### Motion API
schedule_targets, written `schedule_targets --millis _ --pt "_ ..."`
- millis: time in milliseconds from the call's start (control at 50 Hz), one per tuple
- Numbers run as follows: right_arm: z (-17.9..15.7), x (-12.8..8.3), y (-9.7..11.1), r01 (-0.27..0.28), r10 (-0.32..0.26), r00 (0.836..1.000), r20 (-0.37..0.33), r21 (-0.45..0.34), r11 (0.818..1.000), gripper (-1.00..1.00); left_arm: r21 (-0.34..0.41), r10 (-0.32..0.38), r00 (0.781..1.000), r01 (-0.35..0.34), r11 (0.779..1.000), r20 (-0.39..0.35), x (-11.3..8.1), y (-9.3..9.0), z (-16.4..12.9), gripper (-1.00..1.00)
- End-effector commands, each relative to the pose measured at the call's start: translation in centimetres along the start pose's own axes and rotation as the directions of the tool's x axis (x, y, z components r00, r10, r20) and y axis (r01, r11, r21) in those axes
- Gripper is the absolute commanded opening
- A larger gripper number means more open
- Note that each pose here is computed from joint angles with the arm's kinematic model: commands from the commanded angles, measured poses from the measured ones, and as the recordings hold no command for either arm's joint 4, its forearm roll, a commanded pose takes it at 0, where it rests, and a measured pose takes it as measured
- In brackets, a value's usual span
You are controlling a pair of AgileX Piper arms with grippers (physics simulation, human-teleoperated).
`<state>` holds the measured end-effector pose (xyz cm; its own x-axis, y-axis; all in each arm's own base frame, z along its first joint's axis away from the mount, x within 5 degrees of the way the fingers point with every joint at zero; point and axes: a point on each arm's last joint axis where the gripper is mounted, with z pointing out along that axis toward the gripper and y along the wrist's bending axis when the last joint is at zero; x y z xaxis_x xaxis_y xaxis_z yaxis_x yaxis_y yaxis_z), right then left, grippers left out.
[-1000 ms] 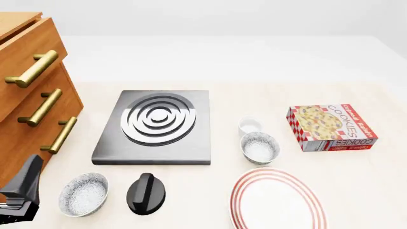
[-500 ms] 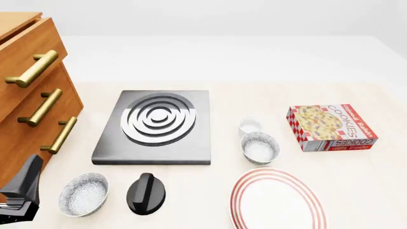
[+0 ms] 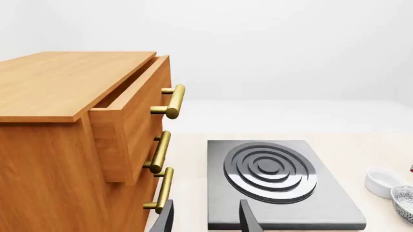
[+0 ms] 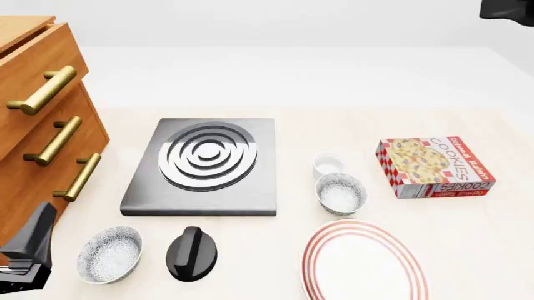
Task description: Pick the akita bowl between the plate and the ramekin and place it on the plate.
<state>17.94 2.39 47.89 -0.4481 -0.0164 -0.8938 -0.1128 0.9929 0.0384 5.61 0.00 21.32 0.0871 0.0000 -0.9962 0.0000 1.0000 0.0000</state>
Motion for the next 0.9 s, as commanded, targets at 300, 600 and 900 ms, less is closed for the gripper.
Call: schedule_targets --millis 300,600,900 --pt "8.7 1.1 -0.8 -0.112 0.122 0.970 -0.209 0.058 0.992 1.00 0.000 0.000 1.000 0.000 1.000 0.000 0.0 0.0 0.0 1.00" --pt "11.7 2.8 -0.9 -0.166 0.180 0.952 -0.248 0.079 0.983 1.00 0.000 0.000 1.000 0.000 1.000 0.000 0.0 0.0 0.0 1.00" --pt "14.6 5.6 -1.6 -0.155 0.177 0.942 -0.287 0.097 0.983 1.00 0.000 0.000 1.000 0.000 1.000 0.000 0.0 0.0 0.0 1.00"
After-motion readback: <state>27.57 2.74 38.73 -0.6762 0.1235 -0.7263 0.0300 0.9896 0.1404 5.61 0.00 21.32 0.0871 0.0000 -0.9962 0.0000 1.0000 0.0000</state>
